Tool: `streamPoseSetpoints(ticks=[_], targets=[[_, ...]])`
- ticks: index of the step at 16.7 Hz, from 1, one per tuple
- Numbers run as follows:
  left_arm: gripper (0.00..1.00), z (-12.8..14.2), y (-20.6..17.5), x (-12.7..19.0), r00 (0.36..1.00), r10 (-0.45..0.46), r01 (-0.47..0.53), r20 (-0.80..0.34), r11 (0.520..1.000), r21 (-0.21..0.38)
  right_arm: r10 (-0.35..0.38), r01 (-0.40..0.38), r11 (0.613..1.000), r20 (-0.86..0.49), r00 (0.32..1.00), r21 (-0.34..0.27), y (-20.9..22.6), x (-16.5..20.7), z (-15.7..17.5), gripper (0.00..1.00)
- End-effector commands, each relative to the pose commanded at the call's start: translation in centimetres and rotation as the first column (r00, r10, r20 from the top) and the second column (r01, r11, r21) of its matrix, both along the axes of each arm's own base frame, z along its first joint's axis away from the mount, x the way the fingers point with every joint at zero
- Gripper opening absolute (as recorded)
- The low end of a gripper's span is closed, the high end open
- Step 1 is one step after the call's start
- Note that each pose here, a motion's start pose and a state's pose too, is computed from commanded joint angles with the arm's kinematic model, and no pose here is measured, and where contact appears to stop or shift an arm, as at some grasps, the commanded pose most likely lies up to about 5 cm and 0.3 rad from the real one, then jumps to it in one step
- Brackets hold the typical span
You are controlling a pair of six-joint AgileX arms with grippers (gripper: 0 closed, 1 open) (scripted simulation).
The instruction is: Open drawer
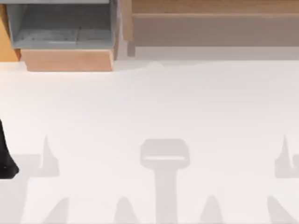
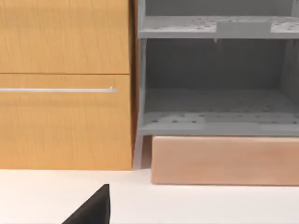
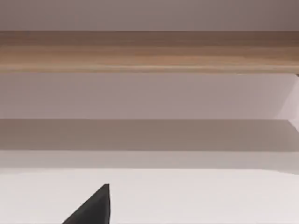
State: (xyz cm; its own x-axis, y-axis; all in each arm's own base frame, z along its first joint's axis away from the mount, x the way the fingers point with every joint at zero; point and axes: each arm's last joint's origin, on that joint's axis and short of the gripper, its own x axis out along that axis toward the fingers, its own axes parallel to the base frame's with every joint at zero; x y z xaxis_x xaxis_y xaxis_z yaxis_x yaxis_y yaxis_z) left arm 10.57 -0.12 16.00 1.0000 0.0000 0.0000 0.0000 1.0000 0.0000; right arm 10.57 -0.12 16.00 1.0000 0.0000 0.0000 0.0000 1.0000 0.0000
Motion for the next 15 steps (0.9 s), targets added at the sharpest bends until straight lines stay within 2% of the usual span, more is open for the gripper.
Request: streamPoseSetpoints(ticks=[3, 8, 15], targets=[[1.0, 0.3, -0.1, 0.0, 1.0, 0.001, -0.001, 0.006, 1.0, 0.001, 0.0, 0.0, 1.0, 0.0, 1.0, 0.0, 0.0, 0.0, 0.0, 1.0], [1.0, 3.7, -0.9, 1.1, 1.0, 0.003, -0.003, 0.027, 1.0, 0.0, 0.0, 0.0, 1.0, 0.0, 1.0, 0.0, 0.0, 0.0, 0.0, 1.0], [1.0, 8.6, -4.6, 6.4, 1.0, -0.002, 0.002, 0.004, 1.0, -0.001, 0.0, 0.0, 1.0, 0.0, 1.0, 0.0, 0.0, 0.0, 0.0, 1.0]])
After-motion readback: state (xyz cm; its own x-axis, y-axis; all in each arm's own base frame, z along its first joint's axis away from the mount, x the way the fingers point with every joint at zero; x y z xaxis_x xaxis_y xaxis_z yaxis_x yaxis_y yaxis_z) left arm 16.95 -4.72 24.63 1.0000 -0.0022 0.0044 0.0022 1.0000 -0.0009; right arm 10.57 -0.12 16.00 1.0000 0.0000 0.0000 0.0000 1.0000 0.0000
